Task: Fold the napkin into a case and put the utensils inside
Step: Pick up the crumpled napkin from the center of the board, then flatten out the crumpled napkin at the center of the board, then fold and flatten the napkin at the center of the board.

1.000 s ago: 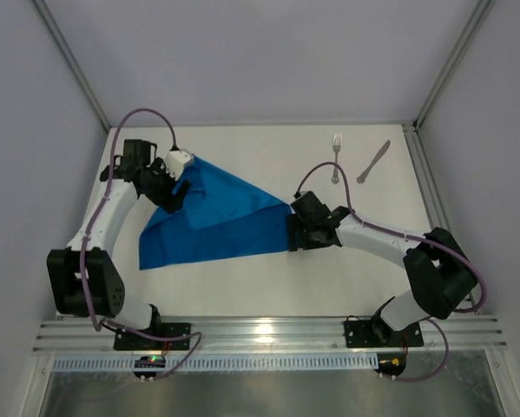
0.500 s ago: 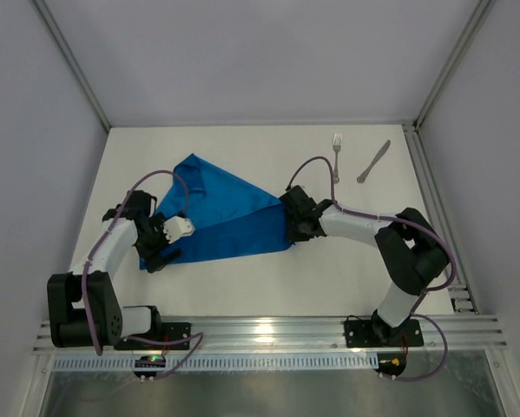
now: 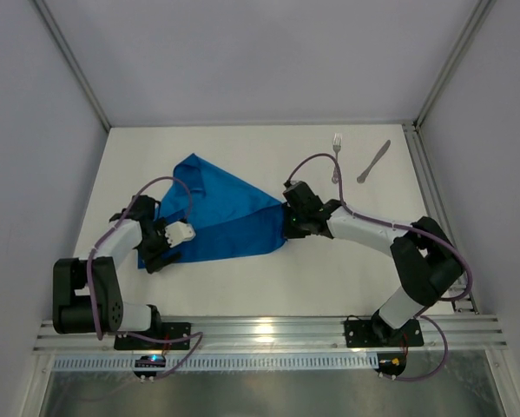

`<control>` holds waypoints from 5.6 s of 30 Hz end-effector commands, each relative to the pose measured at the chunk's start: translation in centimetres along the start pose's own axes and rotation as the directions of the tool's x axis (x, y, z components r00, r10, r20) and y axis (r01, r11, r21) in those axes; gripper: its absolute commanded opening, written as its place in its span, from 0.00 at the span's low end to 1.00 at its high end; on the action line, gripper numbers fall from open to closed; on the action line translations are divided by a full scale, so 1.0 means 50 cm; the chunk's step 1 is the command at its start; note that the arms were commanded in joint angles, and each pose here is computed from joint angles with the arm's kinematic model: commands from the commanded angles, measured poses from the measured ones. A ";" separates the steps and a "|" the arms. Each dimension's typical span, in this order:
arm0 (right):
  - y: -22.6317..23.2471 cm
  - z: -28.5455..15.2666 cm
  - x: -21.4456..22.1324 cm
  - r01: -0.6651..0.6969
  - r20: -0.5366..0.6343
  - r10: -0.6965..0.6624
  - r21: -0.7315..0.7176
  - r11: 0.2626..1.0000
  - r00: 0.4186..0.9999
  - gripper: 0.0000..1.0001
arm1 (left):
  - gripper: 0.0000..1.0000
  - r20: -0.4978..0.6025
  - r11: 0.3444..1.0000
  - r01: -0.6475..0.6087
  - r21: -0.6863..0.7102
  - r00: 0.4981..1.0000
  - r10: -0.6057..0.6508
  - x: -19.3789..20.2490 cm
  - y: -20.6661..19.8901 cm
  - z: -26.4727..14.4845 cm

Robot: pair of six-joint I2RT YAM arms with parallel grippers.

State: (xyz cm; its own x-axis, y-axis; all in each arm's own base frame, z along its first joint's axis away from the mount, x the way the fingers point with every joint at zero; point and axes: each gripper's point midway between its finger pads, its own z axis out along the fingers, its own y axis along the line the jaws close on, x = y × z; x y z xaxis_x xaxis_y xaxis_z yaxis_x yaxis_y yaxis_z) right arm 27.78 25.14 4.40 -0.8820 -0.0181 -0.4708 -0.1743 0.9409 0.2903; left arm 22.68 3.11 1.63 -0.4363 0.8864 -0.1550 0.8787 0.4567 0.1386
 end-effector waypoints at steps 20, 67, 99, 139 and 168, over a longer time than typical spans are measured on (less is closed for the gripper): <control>0.148 -0.179 -0.208 0.175 0.266 -0.123 -0.184 0.967 0.956 0.04 | 0.00 0.314 0.936 0.298 -0.186 0.921 -0.231 -0.106 0.184 -0.038; 0.127 -0.715 -0.790 0.241 0.862 0.047 -0.193 0.951 0.506 0.04 | 0.00 0.838 0.603 0.690 -0.401 0.542 -0.064 -0.312 0.501 -0.854; -0.088 -0.179 0.047 -0.025 0.129 0.036 -0.086 0.996 0.991 0.04 | 0.00 0.176 0.994 0.075 0.074 0.980 -0.087 -0.033 -0.039 -0.163; -0.152 0.066 -0.338 -0.195 0.126 0.186 0.063 0.979 0.974 0.04 | 0.00 0.372 0.885 0.438 -0.159 0.856 -0.358 -0.279 0.473 -0.072; -0.180 0.068 -0.515 -0.398 0.287 0.380 0.002 0.917 0.879 0.55 | 0.97 0.478 0.702 0.652 -0.288 0.733 -0.485 -0.374 0.621 -0.091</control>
State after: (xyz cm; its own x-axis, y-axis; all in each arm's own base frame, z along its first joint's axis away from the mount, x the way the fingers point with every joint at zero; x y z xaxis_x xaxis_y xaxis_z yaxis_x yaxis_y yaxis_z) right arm 50.09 19.46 6.86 -0.8047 0.3487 -0.4804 0.1529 0.9037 0.3999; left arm 55.06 0.40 8.03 -0.6629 0.5128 -0.5455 0.4217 0.8578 0.2940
